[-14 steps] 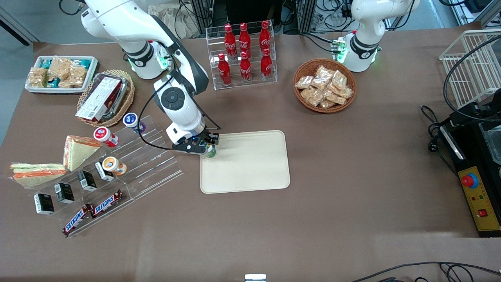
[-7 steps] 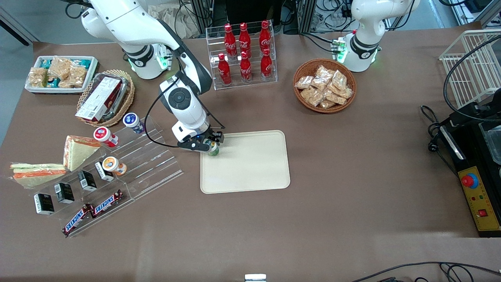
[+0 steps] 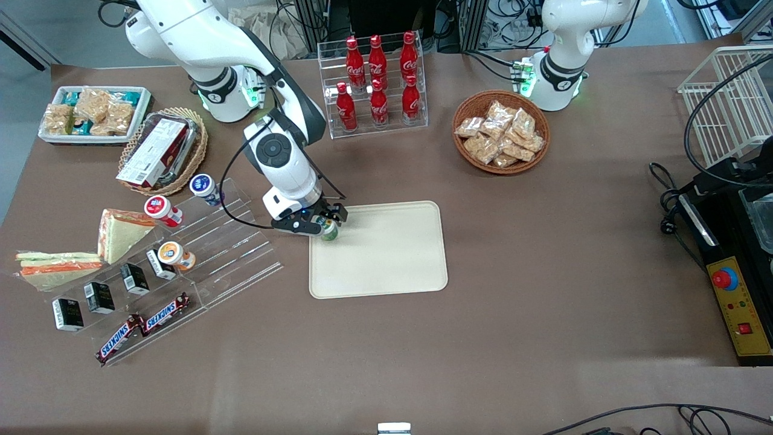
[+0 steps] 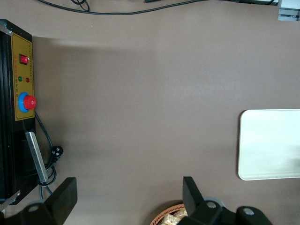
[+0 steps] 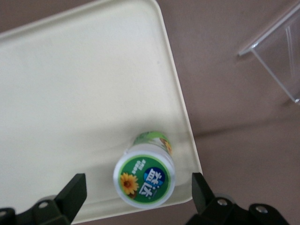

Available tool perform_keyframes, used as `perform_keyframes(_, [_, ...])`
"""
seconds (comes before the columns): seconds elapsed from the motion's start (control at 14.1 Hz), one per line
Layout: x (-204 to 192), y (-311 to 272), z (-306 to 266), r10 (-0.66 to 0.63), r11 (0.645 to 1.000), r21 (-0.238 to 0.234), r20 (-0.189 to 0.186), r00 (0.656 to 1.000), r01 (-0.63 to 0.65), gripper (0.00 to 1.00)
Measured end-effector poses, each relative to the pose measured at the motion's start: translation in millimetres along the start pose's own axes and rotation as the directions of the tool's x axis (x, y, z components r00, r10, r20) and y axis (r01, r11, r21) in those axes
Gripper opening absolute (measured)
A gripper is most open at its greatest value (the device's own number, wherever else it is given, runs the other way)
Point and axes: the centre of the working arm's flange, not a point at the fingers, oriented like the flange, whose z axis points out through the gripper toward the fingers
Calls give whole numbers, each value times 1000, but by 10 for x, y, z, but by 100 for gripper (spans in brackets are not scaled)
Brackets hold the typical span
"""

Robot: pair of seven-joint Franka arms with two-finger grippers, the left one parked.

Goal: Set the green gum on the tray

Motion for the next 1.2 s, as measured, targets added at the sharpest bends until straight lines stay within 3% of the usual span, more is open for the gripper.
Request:
perform_keyframes(0.28, [372,112,-979,-26,1000,9,-13,1000,27,100])
perform_keyframes(0.5, [691,338,-2028,-60,998,9,-21,998,60,100])
perform_keyframes(0.78, [986,671,-3432,-5,1000,-4,-33,999,5,100])
perform_keyframes(0.92, [1178,983,-3734,8,1000,-13,-56,998,-8,100])
perform_keyframes(1.2, [1572,1779,-3868,-117,992,-45,-76,990,114,100])
